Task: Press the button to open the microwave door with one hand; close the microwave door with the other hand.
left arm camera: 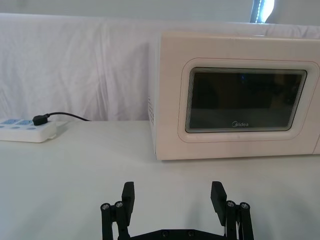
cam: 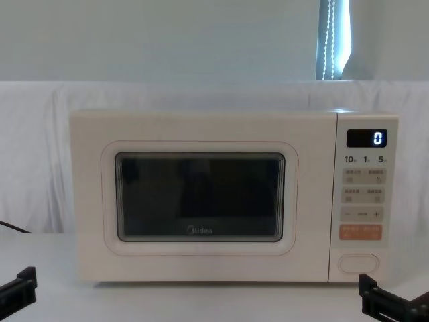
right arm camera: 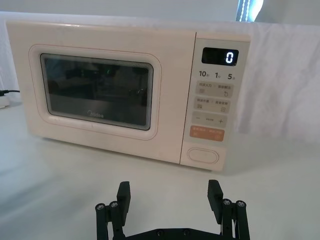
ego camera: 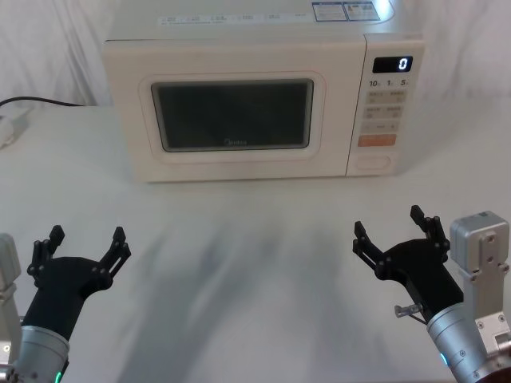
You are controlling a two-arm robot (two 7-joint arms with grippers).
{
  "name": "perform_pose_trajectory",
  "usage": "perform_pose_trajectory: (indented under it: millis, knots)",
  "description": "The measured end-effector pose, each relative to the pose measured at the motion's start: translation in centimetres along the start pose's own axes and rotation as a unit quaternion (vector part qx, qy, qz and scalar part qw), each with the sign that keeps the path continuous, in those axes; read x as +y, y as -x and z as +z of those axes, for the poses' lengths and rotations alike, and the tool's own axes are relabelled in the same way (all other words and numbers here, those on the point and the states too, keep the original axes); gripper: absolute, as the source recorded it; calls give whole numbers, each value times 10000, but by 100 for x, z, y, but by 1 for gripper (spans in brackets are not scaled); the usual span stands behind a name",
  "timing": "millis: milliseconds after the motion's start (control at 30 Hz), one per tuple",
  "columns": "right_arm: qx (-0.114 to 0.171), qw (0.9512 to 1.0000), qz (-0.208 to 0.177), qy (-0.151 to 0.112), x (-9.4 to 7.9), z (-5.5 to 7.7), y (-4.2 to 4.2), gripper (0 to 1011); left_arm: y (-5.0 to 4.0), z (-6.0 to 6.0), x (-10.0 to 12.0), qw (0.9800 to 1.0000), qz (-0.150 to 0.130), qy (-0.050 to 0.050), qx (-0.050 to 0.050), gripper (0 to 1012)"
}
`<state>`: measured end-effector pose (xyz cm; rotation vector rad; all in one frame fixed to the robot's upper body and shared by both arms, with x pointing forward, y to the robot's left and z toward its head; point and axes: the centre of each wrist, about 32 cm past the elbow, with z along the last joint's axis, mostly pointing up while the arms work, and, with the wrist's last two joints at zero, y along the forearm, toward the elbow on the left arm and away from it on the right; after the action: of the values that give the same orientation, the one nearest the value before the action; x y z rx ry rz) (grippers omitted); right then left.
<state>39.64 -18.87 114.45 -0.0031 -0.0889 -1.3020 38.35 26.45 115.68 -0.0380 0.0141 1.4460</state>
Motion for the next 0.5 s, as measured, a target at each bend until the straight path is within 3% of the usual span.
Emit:
perform_pose_trajectory:
  millis: [500]
  knots:
    - [0,10000,0,0,0,0,0,1002,0,0,0,10000,0,0,0,1001]
